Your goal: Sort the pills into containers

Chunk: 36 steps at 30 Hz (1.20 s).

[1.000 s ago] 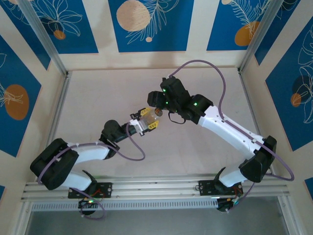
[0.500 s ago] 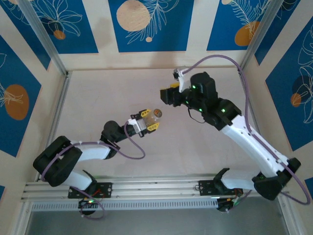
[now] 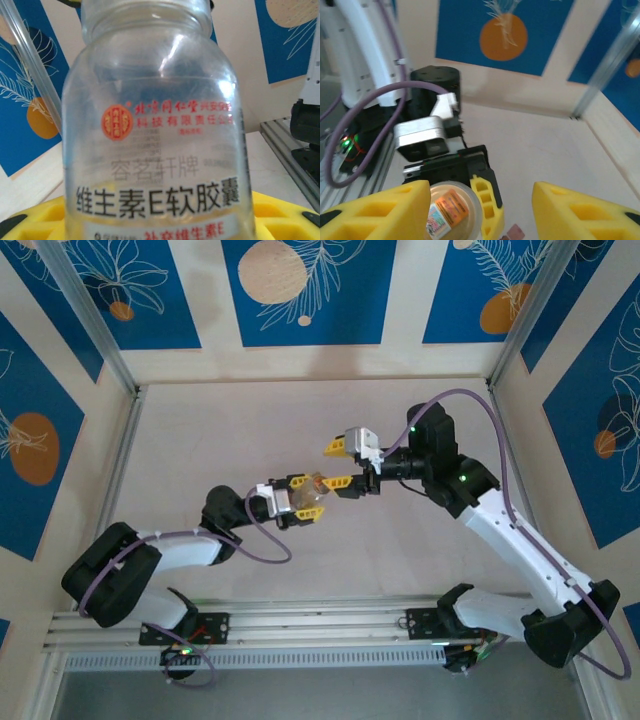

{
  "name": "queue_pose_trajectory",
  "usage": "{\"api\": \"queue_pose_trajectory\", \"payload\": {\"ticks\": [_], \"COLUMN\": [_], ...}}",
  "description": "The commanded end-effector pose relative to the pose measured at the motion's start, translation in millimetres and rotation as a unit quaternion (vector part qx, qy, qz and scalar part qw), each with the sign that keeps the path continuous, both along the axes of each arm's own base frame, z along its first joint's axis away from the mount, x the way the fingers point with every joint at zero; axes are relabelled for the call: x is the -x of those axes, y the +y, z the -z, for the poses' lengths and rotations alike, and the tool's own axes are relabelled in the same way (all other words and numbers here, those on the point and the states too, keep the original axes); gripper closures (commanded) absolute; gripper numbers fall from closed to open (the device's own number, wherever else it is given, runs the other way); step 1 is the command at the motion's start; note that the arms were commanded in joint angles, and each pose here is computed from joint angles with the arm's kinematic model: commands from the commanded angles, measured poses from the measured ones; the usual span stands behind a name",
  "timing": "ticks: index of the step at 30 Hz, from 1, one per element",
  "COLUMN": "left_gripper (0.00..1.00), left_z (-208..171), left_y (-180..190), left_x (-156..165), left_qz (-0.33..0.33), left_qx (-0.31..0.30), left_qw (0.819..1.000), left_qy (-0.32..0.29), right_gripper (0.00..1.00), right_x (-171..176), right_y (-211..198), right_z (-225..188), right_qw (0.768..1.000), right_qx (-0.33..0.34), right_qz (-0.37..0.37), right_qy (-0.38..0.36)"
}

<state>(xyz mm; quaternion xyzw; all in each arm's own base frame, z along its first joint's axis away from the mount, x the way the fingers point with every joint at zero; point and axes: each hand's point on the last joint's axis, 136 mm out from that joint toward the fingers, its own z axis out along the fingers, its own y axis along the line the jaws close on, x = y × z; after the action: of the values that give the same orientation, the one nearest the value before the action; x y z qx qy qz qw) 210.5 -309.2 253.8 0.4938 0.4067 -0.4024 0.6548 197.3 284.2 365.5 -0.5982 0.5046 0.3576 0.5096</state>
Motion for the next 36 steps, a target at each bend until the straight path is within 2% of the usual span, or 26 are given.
{"api": "queue_pose_trajectory", "payload": {"ticks": [1,7,15,32,36], "left_gripper": [1.00,1.00,1.00,1.00,1.00], "left_z": [-9.8,-11.5,-13.7,-14.0,-15.8], "left_y": [4.8,4.8,4.6,0.3,1.0], "left_x": [10.0,8.4,8.4,8.4,7.5], "left_qz": [0.026,0.029,0.034,0.051,0.047], "left_qx": [0.011,0.011,0.012,0.011,0.013], "left_qw": [1.000,0.999,0.999,0.999,0.999], "left_qy": [-0.011,-0.011,-0.010,0.002,0.002], "right_gripper": [0.43,0.44,0.44,0.45,0.51], "right_x": [26.6,25.8,15.1,20.6,20.5], "right_y": [-0.3,4.6,10.8,14.9,15.7], "right_z": [-0.3,9.9,27.1,36.9,38.7], "right_qw": [0.996,0.993,0.993,0.989,0.989], "right_qx": [0.005,0.021,0.053,0.084,0.086], "right_qz": [-0.091,-0.117,-0.104,-0.120,-0.119], "right_qy": [-0.016,-0.001,0.006,0.017,0.020]}}
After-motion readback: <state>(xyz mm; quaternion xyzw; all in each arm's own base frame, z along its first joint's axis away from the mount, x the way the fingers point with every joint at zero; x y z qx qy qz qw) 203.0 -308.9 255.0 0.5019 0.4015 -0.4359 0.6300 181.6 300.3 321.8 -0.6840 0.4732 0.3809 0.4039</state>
